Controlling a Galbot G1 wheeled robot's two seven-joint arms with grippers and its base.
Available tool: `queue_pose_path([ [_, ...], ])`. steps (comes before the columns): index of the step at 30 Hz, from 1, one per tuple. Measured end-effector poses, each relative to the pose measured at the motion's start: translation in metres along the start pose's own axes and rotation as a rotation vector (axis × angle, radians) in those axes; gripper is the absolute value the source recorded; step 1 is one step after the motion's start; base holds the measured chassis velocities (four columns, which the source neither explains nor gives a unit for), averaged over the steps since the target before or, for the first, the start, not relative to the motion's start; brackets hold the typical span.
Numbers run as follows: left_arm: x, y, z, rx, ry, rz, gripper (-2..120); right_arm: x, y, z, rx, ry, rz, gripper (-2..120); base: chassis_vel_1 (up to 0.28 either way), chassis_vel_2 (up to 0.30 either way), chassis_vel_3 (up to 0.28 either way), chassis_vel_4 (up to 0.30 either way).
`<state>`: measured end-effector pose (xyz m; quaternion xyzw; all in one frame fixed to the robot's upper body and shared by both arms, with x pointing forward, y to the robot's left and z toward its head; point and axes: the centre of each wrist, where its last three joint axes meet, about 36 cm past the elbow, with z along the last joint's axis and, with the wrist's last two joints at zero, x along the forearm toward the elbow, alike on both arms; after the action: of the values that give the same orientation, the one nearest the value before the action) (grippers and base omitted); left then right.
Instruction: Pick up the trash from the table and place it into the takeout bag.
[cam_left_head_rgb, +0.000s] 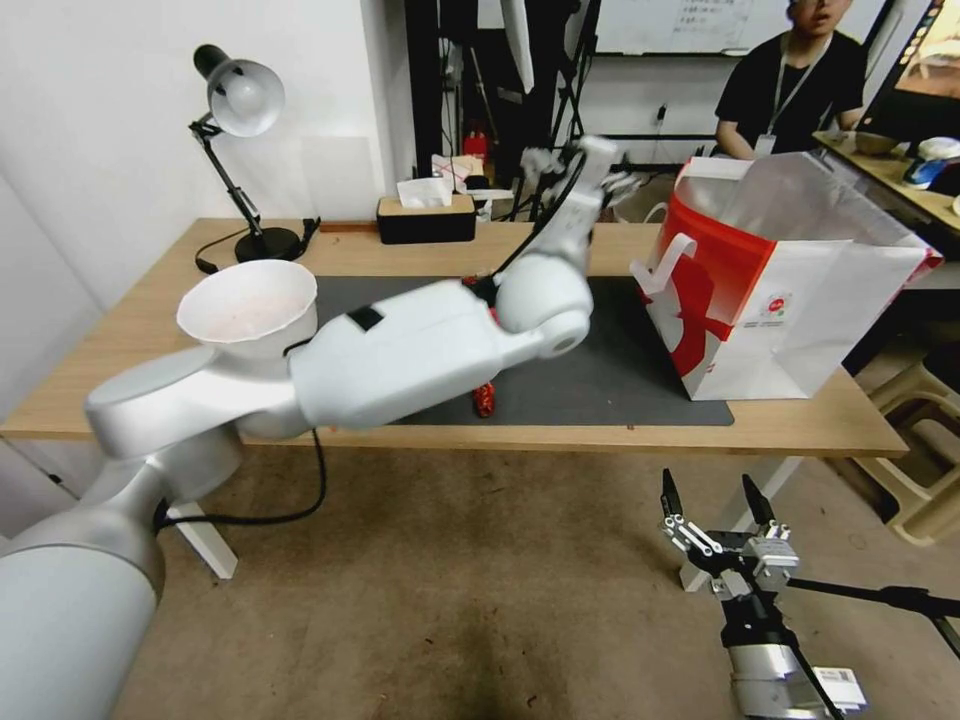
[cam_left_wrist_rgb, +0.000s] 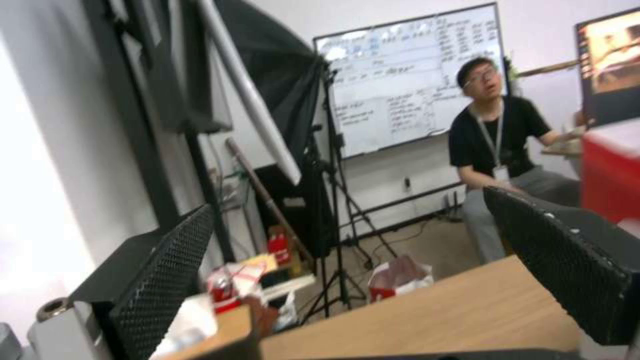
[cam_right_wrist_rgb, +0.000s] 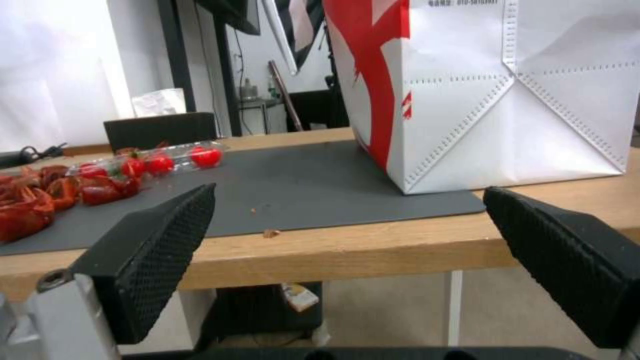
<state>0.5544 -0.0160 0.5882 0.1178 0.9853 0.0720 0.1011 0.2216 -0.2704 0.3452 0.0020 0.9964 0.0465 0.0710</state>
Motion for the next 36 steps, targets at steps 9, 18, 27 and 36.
queue_pose_path([
  [9,0.046,0.036,0.034,0.041,0.035,-0.025,100,0.0,-0.002,0.0,0.003,0.004,-0.008,100,0.0,0.0,0.0,0.0],
  [18,0.102,0.08,0.08,0.067,0.062,-0.069,100,-0.001,0.0,-0.002,-0.001,0.0,-0.022,100,0.0,0.0,0.0,0.0],
  [27,0.142,0.101,0.11,0.081,0.086,-0.081,100,-0.003,0.002,-0.003,0.0,-0.002,-0.032,100,0.0,0.0,0.0,0.0],
  [36,0.183,0.126,0.125,0.136,0.08,-0.114,100,-0.005,0.003,-0.002,0.0,0.001,-0.04,100,0.0,0.0,0.0,0.0],
])
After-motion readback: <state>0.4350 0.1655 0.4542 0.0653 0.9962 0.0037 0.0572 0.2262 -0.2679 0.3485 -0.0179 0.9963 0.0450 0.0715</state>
